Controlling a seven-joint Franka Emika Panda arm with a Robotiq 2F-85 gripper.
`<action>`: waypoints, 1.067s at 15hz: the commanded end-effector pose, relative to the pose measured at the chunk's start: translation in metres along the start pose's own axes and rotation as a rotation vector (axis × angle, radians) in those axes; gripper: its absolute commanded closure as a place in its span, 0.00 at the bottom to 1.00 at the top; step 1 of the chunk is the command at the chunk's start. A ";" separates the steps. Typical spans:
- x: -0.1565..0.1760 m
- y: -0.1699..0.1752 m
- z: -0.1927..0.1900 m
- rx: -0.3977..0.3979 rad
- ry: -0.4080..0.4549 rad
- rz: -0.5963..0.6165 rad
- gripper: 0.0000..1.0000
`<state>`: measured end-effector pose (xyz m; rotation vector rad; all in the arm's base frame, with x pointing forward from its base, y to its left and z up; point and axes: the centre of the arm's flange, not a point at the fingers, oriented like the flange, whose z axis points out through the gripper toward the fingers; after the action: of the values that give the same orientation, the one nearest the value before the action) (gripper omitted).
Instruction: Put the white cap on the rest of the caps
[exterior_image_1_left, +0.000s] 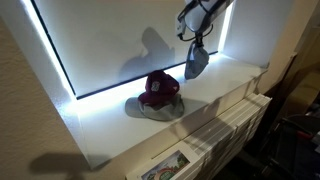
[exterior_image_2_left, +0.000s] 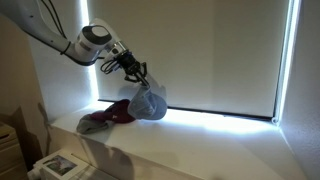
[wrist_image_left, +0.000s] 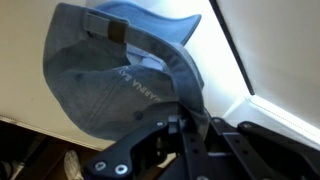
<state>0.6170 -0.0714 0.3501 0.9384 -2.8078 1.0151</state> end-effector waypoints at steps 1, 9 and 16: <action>0.006 0.098 -0.013 0.142 0.057 -0.135 0.98; -0.058 0.154 -0.110 0.074 -0.258 0.251 0.98; -0.052 0.087 -0.187 0.043 -0.496 0.595 0.98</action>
<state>0.5697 0.1200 0.4058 0.5635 -3.4963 0.9896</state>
